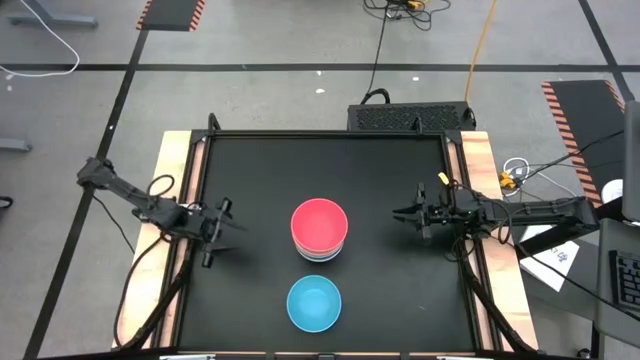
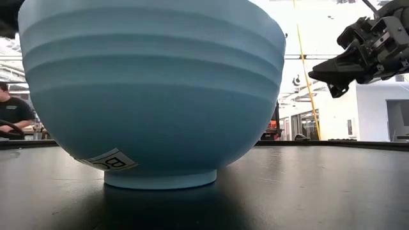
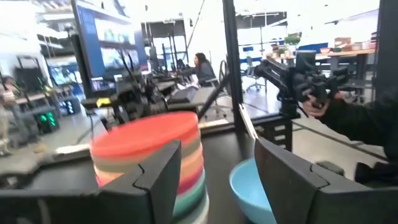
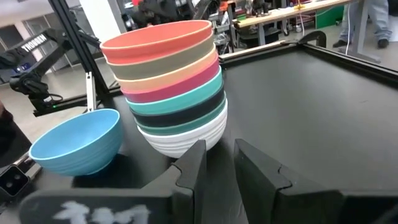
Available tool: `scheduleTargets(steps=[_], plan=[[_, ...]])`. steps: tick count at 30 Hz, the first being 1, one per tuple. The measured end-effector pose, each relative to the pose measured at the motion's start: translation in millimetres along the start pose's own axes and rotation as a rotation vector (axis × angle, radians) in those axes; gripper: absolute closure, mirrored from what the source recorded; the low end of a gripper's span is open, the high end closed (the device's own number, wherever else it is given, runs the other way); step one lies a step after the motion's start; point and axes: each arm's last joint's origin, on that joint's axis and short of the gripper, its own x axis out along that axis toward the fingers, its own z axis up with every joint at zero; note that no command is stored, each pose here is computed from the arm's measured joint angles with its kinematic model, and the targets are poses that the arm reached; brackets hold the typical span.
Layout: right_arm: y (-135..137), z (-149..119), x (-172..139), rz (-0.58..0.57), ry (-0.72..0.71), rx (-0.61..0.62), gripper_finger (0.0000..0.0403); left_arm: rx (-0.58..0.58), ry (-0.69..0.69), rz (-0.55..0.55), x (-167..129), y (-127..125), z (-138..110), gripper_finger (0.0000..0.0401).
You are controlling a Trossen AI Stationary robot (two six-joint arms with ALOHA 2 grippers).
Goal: Nest bowls inside each other
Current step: Stack the blue bowl on the red bowl
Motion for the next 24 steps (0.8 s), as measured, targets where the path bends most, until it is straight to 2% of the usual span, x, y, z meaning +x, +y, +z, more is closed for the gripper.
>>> scheduleTargets(steps=[6,9,12,17,24], plan=[[0,0,0,0.0,0.0,0.0,0.033,0.045,-0.022,0.002,23,1,45,0.0192],[0,0,0,0.0,0.0,-0.004,0.033,0.055,0.041,-0.017,42,-1,57,0.0192],[0,0,0,0.0,0.0,-0.004,0.033,-0.004,0.18,0.008,62,-5,56,0.0192],[0,-2,0,-0.005,0.02,0.0,0.0329,-0.133,0.44,0.027,93,-15,41,0.0192],[-1,-4,0,-0.009,0.037,0.001,0.0329,-0.193,0.504,-0.011,117,-37,45,0.0192]])
